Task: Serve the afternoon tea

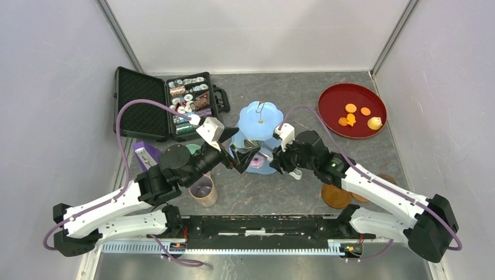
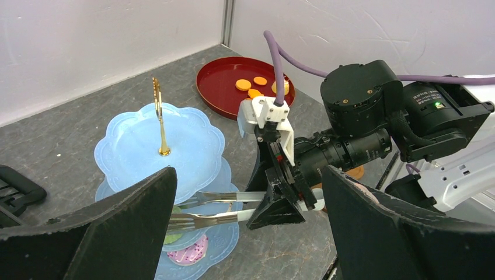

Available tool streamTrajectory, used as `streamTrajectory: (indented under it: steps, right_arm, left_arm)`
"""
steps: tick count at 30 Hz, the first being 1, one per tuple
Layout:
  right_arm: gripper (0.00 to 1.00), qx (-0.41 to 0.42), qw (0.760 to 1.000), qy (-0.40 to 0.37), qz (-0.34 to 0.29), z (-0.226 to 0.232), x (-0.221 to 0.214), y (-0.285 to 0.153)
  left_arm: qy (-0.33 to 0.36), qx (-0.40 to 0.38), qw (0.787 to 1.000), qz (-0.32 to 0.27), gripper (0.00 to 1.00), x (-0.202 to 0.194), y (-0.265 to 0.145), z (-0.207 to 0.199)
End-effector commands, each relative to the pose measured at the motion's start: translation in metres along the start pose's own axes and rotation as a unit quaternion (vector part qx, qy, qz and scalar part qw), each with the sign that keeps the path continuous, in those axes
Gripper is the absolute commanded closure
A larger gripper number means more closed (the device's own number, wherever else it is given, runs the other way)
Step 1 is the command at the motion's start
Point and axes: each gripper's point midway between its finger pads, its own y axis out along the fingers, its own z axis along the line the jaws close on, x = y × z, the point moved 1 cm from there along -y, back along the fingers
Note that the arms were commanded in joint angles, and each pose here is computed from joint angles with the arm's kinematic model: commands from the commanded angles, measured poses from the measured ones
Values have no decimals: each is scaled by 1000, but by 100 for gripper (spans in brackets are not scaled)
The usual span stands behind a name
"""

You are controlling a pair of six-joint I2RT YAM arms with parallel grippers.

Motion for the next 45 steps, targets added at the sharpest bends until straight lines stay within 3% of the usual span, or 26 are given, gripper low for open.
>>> streamTrajectory:
  steps: [1,12,26,32,41,45]
  right_arm:
    - [57,-16,998,-15,-55,-1,38,-4]
    - [40,-20,998,-12,-60,-1,25,-18]
    - [43,-40,999,0,-35,-4,-13,-54]
    - [48,-58,996,32,-66,-5,-14,-79]
    - [50,-207,972,91,-72,-48,-20,-110]
    - [50,-304,944,110,-58,-76,-24,-121]
  left_arm:
    - [14,4,999,-31,0,19,-1,1]
    - [15,3,999,-28,0,17,0,1]
    - [13,1,1000,-29,0,18,0,0]
    - [13,1,999,-30,0,19,-1,0]
    - [10,-1,999,-34,0,23,-4,0]
    - [10,-1,999,-35,0,23,-5,0]
